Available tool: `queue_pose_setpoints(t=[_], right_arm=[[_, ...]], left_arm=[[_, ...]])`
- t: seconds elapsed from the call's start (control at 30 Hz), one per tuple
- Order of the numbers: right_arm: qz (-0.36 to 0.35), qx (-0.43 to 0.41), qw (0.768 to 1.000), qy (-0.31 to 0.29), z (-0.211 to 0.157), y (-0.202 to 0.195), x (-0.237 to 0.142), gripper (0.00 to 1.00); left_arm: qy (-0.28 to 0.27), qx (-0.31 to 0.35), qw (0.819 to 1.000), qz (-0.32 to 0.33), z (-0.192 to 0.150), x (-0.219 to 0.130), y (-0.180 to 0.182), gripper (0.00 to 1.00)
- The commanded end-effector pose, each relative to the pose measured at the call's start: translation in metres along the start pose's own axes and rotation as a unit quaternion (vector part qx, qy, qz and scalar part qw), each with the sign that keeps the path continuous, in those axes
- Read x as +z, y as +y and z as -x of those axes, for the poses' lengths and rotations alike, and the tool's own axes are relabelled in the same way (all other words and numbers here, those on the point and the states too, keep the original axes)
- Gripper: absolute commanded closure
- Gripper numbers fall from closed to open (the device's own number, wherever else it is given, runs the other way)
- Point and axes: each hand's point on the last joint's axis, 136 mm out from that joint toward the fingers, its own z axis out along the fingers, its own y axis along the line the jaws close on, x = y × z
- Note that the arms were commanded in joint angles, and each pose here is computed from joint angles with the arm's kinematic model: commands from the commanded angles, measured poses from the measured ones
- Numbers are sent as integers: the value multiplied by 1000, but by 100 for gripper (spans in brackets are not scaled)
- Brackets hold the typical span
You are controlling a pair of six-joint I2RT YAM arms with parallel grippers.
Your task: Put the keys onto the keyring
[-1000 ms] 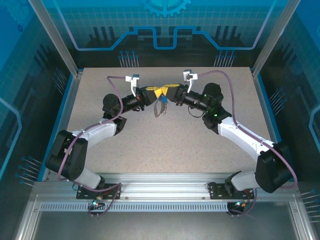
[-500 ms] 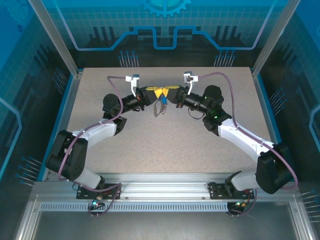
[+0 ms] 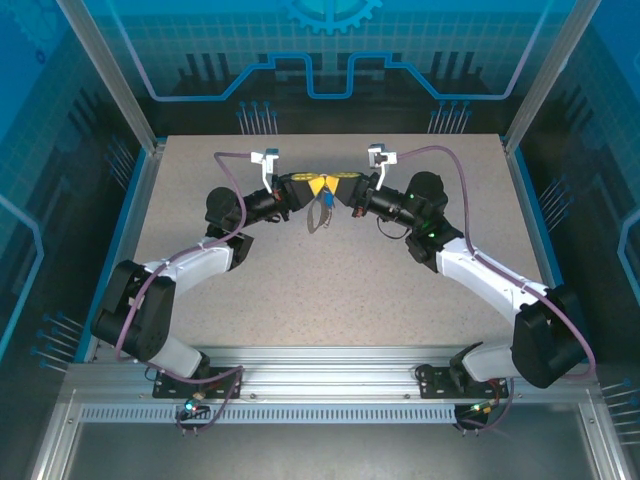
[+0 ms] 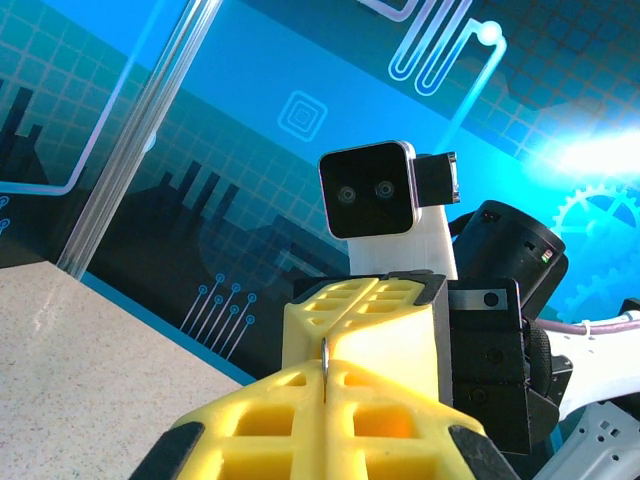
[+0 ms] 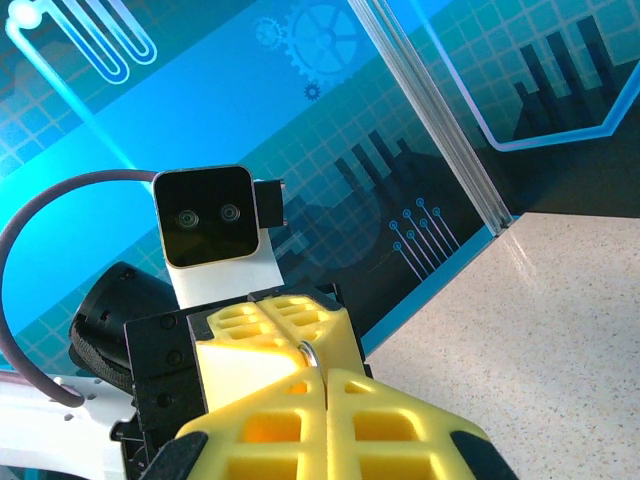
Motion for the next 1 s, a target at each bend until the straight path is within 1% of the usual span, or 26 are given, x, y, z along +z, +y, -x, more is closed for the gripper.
queue_pose_setpoints(t=[0.0, 0.07, 0.2, 0.3, 0.43, 0.53, 0.63, 0.97], right_arm=[[37, -14, 999, -1, 5, 18, 3, 100], [33, -16, 999, 1, 5, 16, 3, 100], [19, -30, 999, 8, 9, 12, -2, 100], [13, -35, 999, 14, 14, 7, -6, 100], [7, -40, 999, 26, 20, 1, -10, 100], [7, -45, 998, 37, 23, -2, -12, 100], [11, -52, 997, 52, 24, -4, -13, 100], [49, -77, 987, 134, 18, -6, -7, 100]], left_arm=[[6, 18, 1000, -15, 0, 8, -9, 100], [9, 19, 1000, -15, 0, 9, -9, 100], [9, 23, 1000, -8, 6, 6, -7, 79], [10, 30, 1000, -2, 13, 2, -6, 68], [13, 36, 999, 10, 20, -3, -2, 57], [16, 40, 999, 20, 26, -7, 4, 54], [30, 45, 998, 25, 28, -8, 9, 52], [121, 50, 991, 1, 25, -1, 15, 51]])
